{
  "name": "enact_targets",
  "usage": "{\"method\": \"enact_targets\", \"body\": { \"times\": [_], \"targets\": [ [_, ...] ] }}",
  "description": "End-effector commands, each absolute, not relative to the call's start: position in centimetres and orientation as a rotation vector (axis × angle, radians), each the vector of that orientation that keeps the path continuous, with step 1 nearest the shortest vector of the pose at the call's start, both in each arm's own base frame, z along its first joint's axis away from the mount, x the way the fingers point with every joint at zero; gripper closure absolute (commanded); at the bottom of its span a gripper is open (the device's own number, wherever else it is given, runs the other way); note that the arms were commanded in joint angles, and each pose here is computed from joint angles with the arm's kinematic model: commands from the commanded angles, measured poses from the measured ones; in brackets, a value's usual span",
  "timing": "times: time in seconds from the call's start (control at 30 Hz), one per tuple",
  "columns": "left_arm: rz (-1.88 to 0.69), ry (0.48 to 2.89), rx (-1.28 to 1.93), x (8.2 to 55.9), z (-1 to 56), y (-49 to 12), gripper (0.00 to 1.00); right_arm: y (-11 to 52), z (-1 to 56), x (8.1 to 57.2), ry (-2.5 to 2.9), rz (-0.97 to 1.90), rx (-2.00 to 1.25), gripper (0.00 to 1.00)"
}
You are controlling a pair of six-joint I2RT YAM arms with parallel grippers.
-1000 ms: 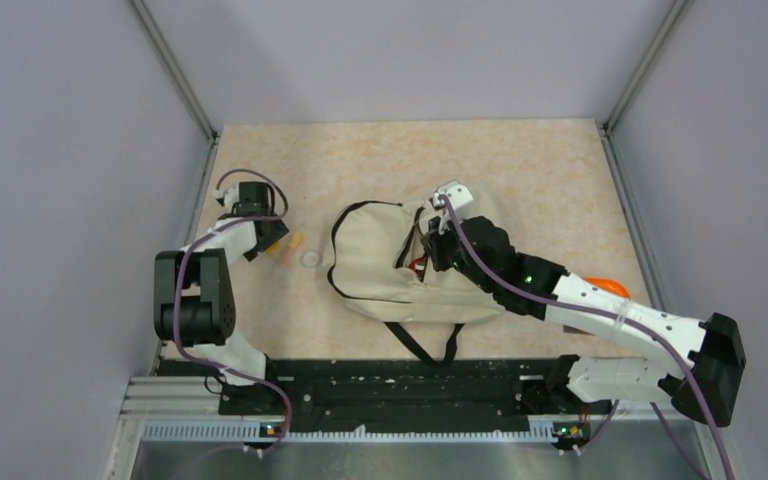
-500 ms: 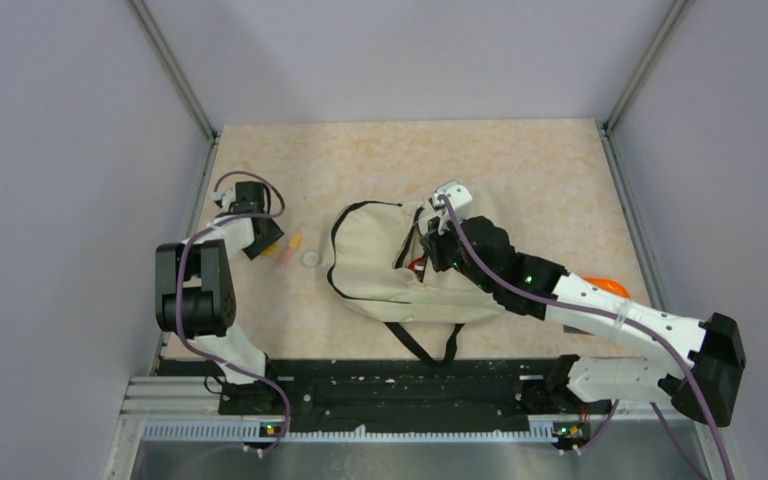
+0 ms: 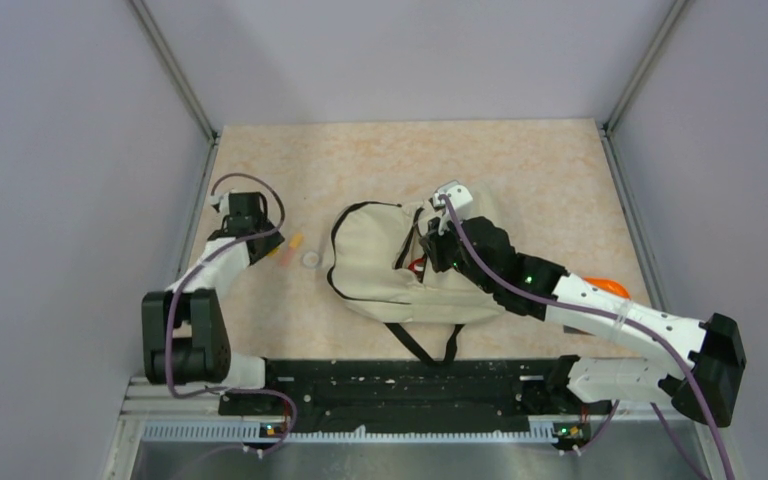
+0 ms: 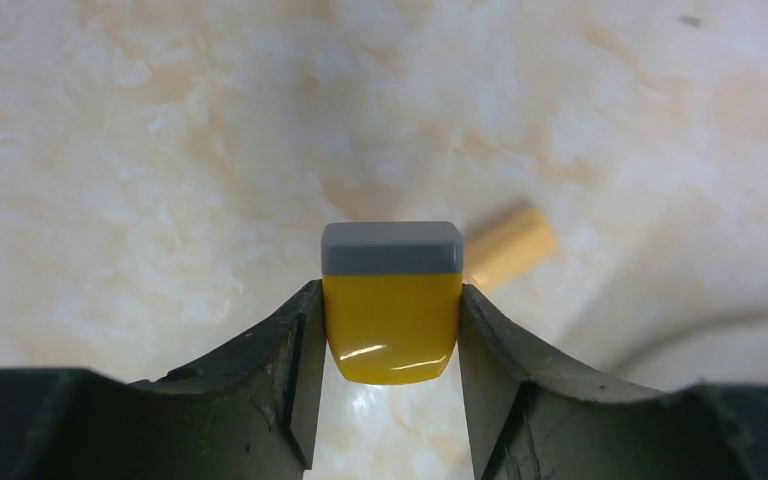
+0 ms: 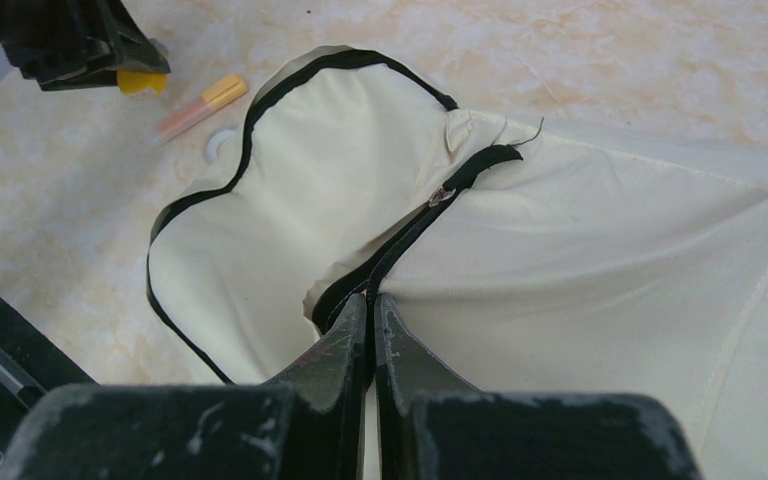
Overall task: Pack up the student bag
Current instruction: Pick up the stationery from the center of the board, then place the stationery in the student bag.
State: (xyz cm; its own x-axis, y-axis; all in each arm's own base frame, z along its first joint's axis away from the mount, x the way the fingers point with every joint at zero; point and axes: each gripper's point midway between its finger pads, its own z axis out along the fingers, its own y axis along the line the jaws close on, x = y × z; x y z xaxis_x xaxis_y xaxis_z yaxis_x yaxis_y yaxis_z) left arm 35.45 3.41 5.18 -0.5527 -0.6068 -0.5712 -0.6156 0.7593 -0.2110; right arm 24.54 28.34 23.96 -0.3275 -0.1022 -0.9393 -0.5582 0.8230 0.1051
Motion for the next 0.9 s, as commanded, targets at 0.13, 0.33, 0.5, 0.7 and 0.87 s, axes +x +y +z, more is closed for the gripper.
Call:
{"method": "enact_targets", "body": {
  "times": [0.13, 0.33, 0.5, 0.7, 0.87],
  "targets": [
    [-0.445, 2.048, -0.299, 32.1, 18.0, -7.8, 0.55, 29.9, 29.7, 24.6, 1.709, 0.663, -0.413, 1.00],
    [-0.869, 1.918, 0.090, 26.0, 22.4, -17.6, 0.56, 30.2, 29.8, 24.6, 1.711, 0.680, -0.408, 1.00],
    [-1.069, 1.884, 0.360, 22.8, 23.1, -22.7, 0.57, 30.4, 30.1, 24.5, 1.710, 0.699, -0.405, 1.00],
    [-1.174, 1.849, 0.614, 21.3, 22.9, -28.1, 0.58, 30.4, 30.5, 24.3, 1.707, 0.722, -0.393, 1.00],
    [-1.170, 1.812, 0.638, 23.1, 22.9, -30.3, 0.60, 30.5, 30.9, 24.0, 1.702, 0.747, -0.387, 1.00]
  ]
}}
